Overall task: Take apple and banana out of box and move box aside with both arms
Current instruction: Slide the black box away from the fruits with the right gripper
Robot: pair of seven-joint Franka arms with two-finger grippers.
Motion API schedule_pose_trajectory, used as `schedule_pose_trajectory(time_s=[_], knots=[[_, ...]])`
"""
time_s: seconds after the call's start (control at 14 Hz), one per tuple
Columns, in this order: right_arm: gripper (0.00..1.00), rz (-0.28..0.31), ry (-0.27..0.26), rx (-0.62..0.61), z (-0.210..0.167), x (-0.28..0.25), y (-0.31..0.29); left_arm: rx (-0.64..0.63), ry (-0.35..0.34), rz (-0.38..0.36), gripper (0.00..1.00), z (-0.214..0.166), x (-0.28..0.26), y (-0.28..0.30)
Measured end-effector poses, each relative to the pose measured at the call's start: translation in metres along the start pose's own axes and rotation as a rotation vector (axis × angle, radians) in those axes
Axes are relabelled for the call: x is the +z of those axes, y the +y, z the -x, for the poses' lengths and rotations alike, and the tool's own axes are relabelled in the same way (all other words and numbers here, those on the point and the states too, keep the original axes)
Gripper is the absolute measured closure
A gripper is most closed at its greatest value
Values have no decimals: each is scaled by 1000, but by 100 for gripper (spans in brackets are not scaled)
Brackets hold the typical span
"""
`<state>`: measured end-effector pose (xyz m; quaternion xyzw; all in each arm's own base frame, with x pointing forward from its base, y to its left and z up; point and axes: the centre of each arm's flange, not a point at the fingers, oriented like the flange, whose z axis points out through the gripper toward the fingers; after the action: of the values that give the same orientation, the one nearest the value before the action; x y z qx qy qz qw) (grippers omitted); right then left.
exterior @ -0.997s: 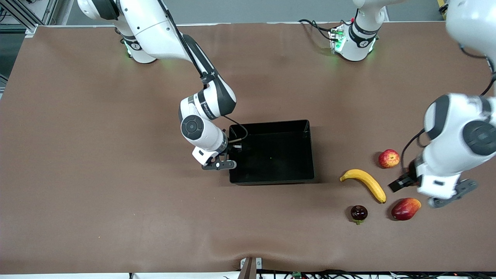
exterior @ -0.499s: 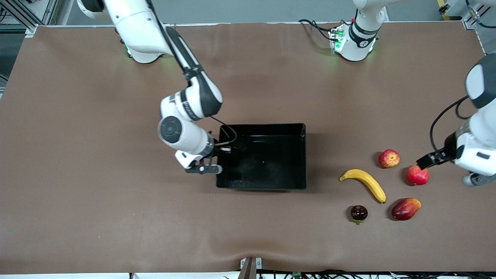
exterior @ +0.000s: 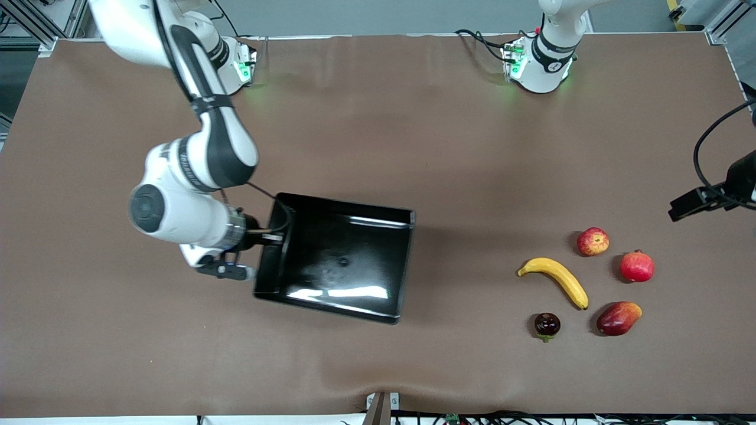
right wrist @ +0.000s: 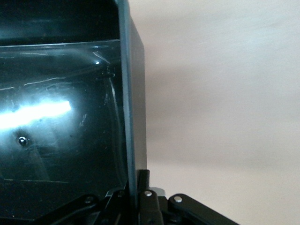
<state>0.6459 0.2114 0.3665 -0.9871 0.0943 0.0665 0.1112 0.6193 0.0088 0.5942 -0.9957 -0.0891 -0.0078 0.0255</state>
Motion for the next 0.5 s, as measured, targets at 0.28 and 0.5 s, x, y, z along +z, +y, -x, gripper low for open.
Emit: schedule_pose_trajectory(time_s=[0.28, 0.5], knots=[[96, 50, 18, -12, -14, -19, 53, 68, -24, -1, 0, 4, -1, -7], [96, 50, 9, -44, -20, -27, 101, 105, -20, -2, 0, 4, -5, -22]])
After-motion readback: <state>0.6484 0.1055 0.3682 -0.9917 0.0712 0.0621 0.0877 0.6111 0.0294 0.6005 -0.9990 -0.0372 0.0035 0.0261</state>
